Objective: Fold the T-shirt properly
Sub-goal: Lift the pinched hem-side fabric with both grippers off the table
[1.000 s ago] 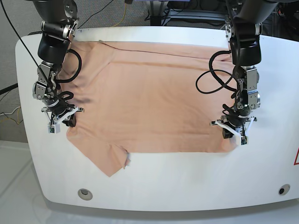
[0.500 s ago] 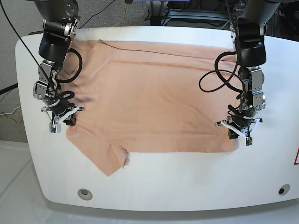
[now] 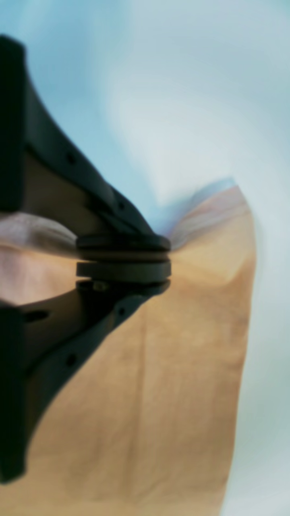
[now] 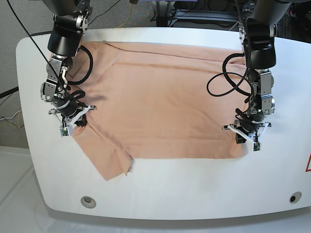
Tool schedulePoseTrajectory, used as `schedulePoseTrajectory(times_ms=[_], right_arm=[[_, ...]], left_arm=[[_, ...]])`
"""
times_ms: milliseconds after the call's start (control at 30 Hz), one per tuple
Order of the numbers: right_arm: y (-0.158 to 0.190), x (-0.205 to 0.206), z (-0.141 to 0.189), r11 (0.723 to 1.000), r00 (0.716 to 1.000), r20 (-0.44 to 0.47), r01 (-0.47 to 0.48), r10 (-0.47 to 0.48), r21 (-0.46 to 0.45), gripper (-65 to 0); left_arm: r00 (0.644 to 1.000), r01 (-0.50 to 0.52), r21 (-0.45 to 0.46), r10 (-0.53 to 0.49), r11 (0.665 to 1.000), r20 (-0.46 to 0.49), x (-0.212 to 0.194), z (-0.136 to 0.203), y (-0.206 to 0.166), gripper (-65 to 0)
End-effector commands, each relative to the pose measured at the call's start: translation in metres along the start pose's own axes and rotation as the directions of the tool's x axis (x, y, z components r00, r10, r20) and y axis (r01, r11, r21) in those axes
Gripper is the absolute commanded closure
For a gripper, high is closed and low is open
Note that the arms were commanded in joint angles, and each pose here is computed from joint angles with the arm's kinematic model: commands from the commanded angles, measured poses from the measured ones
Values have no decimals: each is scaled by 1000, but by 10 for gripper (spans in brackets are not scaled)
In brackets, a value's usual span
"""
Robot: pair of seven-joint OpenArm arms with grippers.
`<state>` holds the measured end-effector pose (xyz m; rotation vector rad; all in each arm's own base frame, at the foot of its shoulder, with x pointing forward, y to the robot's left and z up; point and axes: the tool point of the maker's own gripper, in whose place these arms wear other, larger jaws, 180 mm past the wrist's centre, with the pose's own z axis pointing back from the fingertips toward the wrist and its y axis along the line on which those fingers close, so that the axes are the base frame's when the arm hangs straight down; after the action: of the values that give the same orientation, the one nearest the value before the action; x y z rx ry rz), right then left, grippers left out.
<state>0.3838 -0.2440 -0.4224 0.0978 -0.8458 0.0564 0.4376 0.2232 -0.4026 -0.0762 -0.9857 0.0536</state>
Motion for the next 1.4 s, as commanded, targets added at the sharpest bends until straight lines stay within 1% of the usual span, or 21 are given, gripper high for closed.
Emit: schedulePoseTrajectory(times_ms=[0,200,333,467,600,733,833,1067,1367], right_arm=[[-6,26,8,999,998,58,-33,34,-16,0],[0,30,9,999,998,52,-43,43,-12,0],[0,35,11,999,997,63,-51,52,-16,0],[0,43,15,998,995,82,-63,64,-22,0],[0,43,21,997,992,94,-77,79,-28,0],[2,49,30,994,989,98,-103,107,-41,0],[2,51,37,991,987,95,-122,126,-52,0],[6,53,56,984,977,124,-165,173,-73,0],[7,42,57,983,979,105,-169,175,-69,0]], left_arm=[[997,19,9,-20,1000,72,31,2,9,-40],[996,65,-14,-64,998,66,31,1,-3,-39],[992,99,-15,-97,995,84,30,11,-3,-40],[980,168,-61,-160,984,117,35,19,-28,-42],[966,234,-78,-223,969,128,34,27,-36,-42],[961,259,-102,-245,961,132,29,31,-47,-42],[959,266,-103,-252,959,131,26,35,-46,-42],[953,291,-95,-280,952,114,15,43,-37,-42],[946,315,-65,-307,947,106,18,45,-18,-42]])
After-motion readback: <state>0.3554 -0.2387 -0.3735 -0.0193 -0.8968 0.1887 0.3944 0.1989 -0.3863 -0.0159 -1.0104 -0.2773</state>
